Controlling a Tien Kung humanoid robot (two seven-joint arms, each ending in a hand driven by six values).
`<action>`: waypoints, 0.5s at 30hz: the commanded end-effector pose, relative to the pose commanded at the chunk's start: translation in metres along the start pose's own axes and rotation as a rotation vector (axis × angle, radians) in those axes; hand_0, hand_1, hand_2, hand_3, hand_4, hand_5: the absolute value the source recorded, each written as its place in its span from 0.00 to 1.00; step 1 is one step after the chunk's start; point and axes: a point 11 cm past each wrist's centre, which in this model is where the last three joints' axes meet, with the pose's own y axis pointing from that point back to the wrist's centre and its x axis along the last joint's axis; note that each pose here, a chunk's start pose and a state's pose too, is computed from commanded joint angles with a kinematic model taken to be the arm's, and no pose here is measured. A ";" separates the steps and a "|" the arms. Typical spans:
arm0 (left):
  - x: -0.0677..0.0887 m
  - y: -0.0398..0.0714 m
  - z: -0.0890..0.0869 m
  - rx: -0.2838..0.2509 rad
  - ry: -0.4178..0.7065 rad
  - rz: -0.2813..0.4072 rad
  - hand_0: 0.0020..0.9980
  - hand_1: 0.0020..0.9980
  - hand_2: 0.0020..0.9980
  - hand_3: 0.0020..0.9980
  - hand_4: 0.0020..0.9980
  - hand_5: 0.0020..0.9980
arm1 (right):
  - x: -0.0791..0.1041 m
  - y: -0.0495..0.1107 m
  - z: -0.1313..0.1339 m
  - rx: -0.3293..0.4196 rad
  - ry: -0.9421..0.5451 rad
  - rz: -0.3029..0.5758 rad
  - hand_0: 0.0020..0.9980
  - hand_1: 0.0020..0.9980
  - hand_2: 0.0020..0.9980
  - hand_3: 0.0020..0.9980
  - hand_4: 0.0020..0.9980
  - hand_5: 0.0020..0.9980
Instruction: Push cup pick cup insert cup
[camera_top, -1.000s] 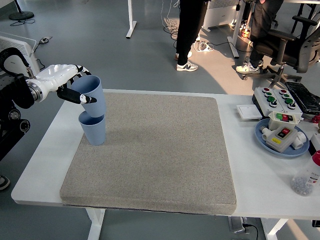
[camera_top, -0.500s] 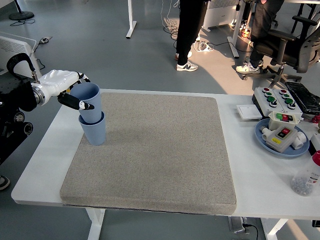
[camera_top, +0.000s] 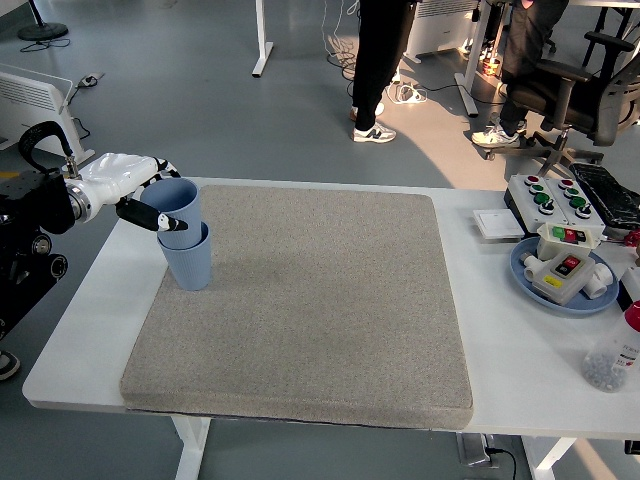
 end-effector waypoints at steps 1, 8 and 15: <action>-0.001 0.000 0.000 -0.001 -0.001 0.000 0.79 0.85 0.95 0.86 0.88 0.69 | 0.000 0.000 0.000 0.000 0.000 0.000 0.52 0.54 0.62 0.56 0.11 0.44; -0.003 0.000 0.000 -0.021 -0.004 -0.010 0.89 0.95 1.00 0.94 0.96 0.75 | 0.000 0.000 0.000 0.000 0.000 0.000 0.52 0.54 0.62 0.56 0.11 0.44; -0.001 0.000 0.000 -0.026 0.018 0.030 0.92 0.97 1.00 1.00 0.99 0.76 | 0.000 0.000 0.000 0.001 0.000 0.000 0.52 0.54 0.62 0.56 0.11 0.44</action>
